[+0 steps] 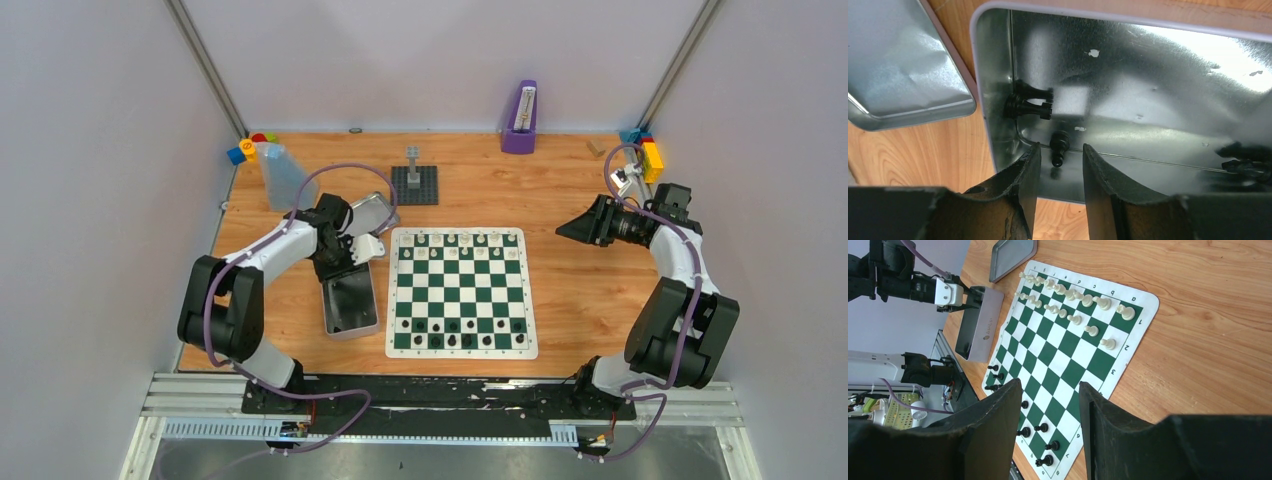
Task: Set up the chess pieces on the board
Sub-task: Pick up the chess piece from the storage box.
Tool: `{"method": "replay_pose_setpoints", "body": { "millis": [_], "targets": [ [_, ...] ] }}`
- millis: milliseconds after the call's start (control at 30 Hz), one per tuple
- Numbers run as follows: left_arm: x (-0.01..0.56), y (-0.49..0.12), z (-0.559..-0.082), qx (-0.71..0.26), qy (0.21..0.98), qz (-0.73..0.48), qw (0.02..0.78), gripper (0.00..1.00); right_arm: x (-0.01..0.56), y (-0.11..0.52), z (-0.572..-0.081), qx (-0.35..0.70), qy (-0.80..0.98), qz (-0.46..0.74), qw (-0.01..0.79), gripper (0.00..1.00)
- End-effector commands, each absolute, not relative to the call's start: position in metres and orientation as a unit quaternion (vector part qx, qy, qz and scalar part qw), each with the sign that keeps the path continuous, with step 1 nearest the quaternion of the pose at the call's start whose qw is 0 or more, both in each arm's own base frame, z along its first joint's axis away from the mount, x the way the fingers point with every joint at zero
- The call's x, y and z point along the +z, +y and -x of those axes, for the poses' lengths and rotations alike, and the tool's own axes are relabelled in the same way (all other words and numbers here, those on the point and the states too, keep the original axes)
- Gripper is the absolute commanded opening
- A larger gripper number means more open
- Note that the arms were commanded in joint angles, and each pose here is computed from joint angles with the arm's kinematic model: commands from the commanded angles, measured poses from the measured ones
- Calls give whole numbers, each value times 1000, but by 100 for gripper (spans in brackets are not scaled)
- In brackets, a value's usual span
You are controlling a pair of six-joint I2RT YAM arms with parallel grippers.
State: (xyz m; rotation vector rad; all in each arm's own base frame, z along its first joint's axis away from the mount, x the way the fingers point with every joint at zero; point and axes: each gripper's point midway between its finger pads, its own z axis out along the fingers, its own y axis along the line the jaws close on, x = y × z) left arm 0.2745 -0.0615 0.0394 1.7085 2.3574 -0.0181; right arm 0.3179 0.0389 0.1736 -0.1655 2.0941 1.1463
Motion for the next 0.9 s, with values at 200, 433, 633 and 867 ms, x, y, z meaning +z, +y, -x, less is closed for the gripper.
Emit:
{"method": "replay_pose_setpoints", "body": {
  "millis": [200, 433, 633, 867],
  "targets": [
    [34, -54, -280, 5, 792, -603, 96, 42, 191, 38, -324, 443, 800, 94, 393, 47],
    [30, -51, -281, 9, 791, -607, 82, 39, 191, 38, -324, 443, 800, 94, 392, 47],
    [31, -52, -282, 6, 791, -606, 79, 30, 190, 38, -324, 443, 801, 93, 392, 47],
    [37, -54, -282, 2, 792, -605, 80, 21, 190, 38, -324, 445, 800, 93, 391, 47]
  ]
}}
